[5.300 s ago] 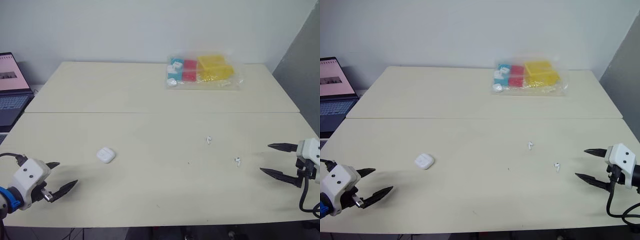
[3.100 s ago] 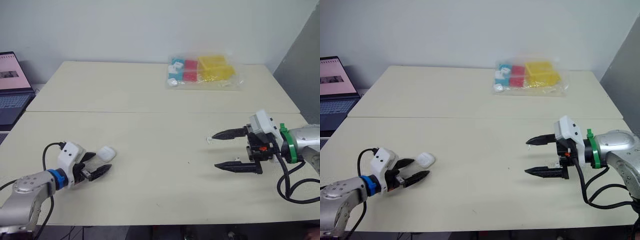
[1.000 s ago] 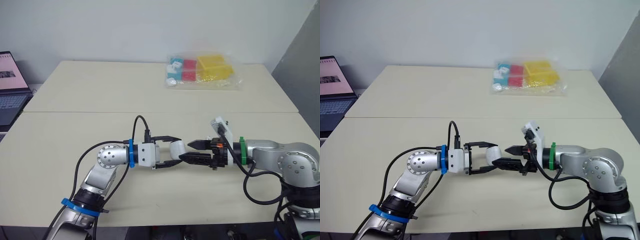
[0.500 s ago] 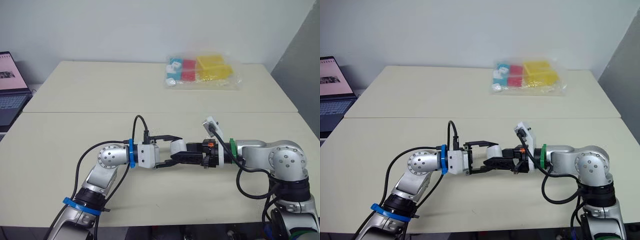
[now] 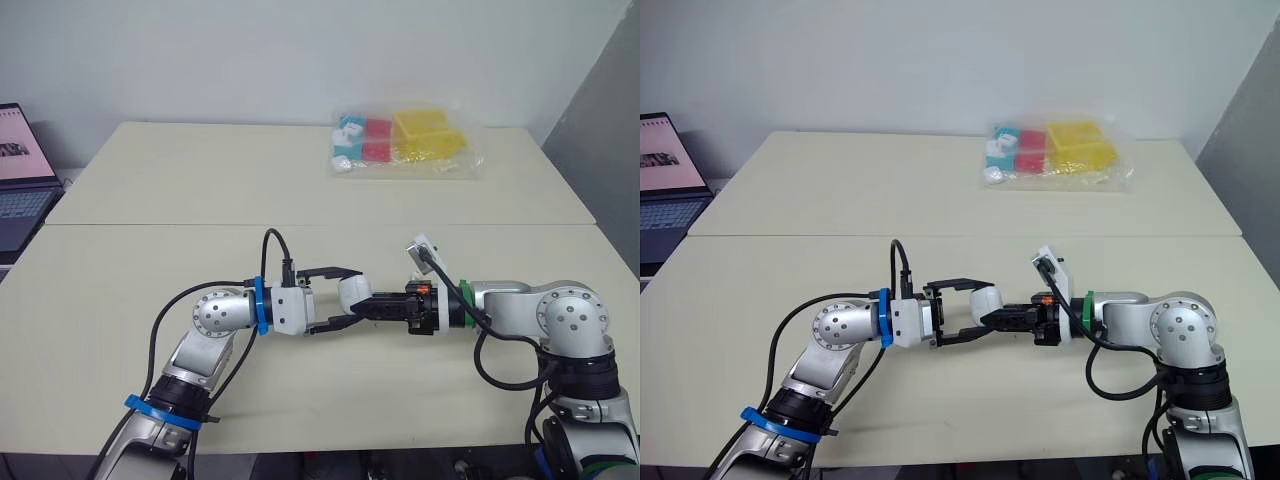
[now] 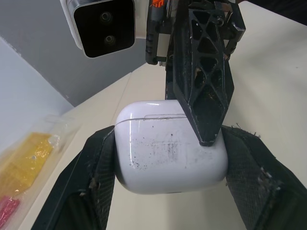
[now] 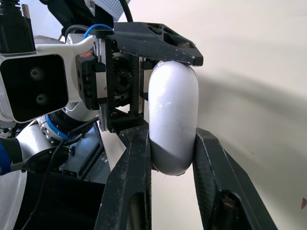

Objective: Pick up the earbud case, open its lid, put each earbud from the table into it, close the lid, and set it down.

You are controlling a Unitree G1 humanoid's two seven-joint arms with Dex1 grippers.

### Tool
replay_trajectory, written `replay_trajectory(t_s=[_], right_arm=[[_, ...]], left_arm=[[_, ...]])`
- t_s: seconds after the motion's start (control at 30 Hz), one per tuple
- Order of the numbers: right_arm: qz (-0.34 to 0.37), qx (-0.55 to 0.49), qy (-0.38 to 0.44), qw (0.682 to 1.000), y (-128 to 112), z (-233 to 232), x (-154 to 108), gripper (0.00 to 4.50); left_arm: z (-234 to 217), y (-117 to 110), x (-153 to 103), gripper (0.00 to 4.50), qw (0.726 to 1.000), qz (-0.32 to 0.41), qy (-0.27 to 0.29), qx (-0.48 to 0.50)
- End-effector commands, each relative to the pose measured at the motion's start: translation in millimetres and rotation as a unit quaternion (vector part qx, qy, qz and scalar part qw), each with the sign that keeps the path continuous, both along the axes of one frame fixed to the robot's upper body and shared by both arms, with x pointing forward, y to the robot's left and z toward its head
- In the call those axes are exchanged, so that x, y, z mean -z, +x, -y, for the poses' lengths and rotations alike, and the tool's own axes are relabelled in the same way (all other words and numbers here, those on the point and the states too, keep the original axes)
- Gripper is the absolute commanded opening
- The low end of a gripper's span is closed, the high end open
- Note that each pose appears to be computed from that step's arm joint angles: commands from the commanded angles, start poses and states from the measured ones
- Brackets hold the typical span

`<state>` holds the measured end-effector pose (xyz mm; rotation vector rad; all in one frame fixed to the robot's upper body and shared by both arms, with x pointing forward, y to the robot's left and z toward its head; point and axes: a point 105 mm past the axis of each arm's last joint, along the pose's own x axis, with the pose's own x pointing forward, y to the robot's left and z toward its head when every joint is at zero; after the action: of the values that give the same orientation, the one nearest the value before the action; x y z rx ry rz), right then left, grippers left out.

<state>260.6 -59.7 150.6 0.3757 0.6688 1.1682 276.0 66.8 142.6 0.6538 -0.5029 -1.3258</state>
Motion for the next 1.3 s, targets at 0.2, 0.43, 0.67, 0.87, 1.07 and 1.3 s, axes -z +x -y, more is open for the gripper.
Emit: replay_trajectory(t_s=[0.2,0.43,0.67,0.87,1.07,1.3], right_arm=[[0.009,-0.036,0.032,0.999,-10.3,-4.7,-13.6,0.75],[0.027,-0.033,-0.004,0.999,-5.7,2.5,-12.6,0.75],[0.202,-0.08,-0.213,0.953,6.2,31.1,-14.4,0.75],[0.384,-0.186,-0.384,0.819,23.9,55.6,-22.6,0.75],[0.424,-0.23,-0.398,0.78,28.3,48.0,-24.7,0.75],[0.414,-0.239,-0.37,0.797,28.2,33.9,-24.5,0.75]], left_arm=[[-2.3,4.8,-16.8,3.8,0.999,-0.01,-0.039,-0.014],[-13.8,12.5,-5.7,4.5,0.997,-0.065,0.021,-0.035],[-41.3,17.5,7.0,4.5,0.957,-0.257,0.076,-0.107],[-23.5,8.7,3.2,4.5,0.936,-0.317,0.102,-0.116],[-0.4,21.8,-9.3,4.5,0.937,-0.308,0.071,-0.15],[19.1,14.9,-15.0,4.5,0.949,-0.274,0.119,-0.101]])
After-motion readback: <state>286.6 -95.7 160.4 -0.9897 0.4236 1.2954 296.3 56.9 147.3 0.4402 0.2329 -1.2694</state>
